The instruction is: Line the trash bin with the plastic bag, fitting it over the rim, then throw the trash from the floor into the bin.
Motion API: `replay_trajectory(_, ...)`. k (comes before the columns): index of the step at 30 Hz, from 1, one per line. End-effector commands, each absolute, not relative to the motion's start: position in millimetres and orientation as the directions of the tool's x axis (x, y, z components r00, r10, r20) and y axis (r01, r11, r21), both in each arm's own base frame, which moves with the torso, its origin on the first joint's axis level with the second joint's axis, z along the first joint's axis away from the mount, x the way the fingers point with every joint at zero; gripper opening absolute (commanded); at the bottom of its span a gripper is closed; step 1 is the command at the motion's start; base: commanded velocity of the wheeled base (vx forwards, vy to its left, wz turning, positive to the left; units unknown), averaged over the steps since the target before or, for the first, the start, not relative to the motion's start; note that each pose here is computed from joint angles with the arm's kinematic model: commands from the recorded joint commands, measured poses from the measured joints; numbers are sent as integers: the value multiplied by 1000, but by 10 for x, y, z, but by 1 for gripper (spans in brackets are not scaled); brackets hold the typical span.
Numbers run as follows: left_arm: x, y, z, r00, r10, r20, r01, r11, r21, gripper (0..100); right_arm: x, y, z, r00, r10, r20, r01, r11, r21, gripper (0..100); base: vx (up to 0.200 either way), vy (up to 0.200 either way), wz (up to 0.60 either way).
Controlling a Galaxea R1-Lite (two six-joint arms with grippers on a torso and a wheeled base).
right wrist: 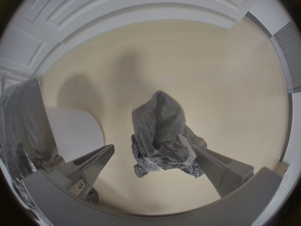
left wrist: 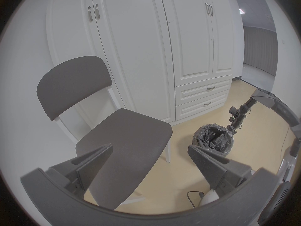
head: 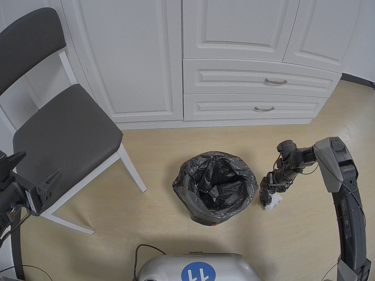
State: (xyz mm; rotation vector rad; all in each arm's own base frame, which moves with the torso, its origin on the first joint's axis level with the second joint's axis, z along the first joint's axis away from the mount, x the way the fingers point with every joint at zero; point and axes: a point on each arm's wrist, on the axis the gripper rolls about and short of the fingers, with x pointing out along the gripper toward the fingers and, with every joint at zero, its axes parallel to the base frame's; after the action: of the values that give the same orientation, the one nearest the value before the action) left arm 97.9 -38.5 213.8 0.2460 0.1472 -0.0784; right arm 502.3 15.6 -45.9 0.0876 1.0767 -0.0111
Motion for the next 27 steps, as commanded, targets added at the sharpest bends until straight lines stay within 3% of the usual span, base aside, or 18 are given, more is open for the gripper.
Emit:
replay_trajectory(1, 991, -396, 2102, 983, -63, -171, 104, 964, 243, 100, 5002, 158, -713, 406, 31, -914, 53, 997, 57, 100, 0, 0, 0)
replay_trajectory(16, 1036, -416, 2051, 979, -60, -197, 109, 961, 253, 100, 4927, 177, -1103, 332, -41, -942, 23, 999, -35, 100, 0, 0, 0)
replay_trajectory(27, 1021, -410, 2058, 980, -60, -189, 108, 962, 251, 100, 4918, 162, -1141, 323, -42, -945, 30, 999, -34, 100, 0, 0, 0)
